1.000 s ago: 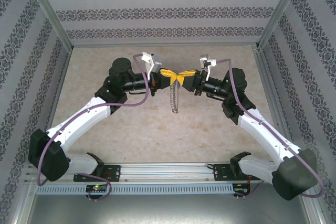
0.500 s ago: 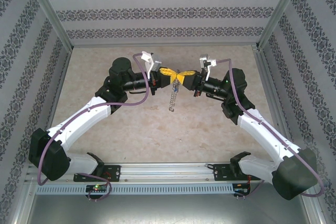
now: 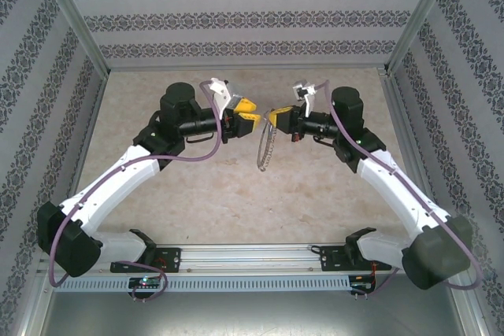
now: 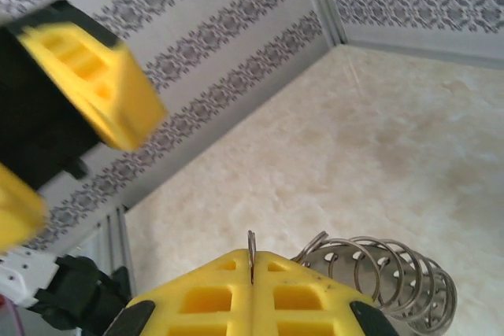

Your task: Put the keys on the keyring

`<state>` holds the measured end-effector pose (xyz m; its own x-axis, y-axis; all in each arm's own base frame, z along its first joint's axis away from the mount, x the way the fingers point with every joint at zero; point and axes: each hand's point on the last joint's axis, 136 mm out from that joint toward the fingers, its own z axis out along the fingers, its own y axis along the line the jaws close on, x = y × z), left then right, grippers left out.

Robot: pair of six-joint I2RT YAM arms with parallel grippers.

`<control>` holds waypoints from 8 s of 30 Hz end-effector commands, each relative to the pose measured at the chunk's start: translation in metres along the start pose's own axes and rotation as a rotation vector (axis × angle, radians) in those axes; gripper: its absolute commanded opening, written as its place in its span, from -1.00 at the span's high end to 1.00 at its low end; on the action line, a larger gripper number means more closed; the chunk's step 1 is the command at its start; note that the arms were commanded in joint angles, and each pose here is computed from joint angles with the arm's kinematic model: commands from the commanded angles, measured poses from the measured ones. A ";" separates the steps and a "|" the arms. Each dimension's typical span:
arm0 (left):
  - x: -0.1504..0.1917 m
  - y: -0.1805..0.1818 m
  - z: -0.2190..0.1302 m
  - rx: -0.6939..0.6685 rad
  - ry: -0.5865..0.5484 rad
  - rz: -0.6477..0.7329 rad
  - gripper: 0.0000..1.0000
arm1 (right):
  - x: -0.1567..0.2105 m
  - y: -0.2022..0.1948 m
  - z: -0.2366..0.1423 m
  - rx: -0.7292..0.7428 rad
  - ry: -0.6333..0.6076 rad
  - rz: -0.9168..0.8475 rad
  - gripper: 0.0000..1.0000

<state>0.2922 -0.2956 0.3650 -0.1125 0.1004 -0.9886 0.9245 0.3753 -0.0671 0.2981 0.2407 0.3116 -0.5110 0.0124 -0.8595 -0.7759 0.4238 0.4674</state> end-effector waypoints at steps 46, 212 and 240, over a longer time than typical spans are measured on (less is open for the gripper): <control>0.047 0.040 0.034 0.336 0.203 -0.254 0.26 | -0.018 0.004 0.026 -0.222 0.138 -0.061 1.00; -0.016 0.063 0.030 0.066 -0.293 -0.518 1.00 | -0.073 -0.016 -0.013 -0.180 -0.664 0.330 0.15; -0.020 0.071 0.029 0.038 -0.335 -0.570 1.00 | -0.068 -0.010 0.028 -0.302 -0.615 0.392 0.22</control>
<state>0.3834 -0.2979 0.3420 -0.5438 -0.3559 -0.7600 0.7043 0.2989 -0.6439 0.3611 0.2530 0.3454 -0.5497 0.6538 -0.5200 -0.6467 0.0610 0.7603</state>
